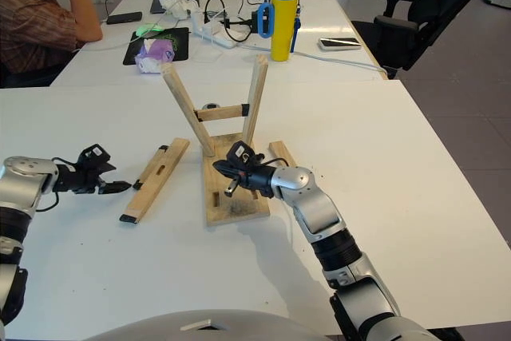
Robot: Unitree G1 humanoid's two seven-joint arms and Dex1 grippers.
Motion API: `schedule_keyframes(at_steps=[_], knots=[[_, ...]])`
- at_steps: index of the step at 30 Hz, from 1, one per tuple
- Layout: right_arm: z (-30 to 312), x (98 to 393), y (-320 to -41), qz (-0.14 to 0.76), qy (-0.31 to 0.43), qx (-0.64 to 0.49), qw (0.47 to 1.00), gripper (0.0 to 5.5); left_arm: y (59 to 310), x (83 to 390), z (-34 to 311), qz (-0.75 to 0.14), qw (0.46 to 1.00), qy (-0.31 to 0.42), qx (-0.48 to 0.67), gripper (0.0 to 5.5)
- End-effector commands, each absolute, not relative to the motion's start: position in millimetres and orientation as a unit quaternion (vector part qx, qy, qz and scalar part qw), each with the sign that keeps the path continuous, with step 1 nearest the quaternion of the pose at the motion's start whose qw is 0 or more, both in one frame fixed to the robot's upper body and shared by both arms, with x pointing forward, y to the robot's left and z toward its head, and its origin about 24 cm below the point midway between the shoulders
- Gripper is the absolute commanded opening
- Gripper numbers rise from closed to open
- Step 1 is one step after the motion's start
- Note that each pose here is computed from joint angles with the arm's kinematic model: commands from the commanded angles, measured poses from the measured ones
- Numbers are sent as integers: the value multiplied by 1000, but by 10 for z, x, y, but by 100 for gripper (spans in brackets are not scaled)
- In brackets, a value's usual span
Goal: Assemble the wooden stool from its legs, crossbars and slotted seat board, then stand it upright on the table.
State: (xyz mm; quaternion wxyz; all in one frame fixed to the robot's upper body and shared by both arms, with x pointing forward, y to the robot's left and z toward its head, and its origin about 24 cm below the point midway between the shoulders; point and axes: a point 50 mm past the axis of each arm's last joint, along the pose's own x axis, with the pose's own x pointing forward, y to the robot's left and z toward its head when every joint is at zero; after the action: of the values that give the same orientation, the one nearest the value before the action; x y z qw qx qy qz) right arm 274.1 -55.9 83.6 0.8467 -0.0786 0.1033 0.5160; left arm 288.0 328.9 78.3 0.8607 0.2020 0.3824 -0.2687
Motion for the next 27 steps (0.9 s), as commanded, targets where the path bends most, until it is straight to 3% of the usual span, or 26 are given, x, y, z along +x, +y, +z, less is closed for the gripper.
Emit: schedule_keyframes(at_steps=[1,19,27], knots=[[805,2732,-564,512,110,-79,848,0,3188,2927,873,-279,883,348,144,392],[801,2726,-539,514,112,-70,847,0,2878,2795,590,-314,870,371,85,392],[801,2740,-539,507,111,-71,852,0,2873,2765,477,-268,883,383,46,392]])
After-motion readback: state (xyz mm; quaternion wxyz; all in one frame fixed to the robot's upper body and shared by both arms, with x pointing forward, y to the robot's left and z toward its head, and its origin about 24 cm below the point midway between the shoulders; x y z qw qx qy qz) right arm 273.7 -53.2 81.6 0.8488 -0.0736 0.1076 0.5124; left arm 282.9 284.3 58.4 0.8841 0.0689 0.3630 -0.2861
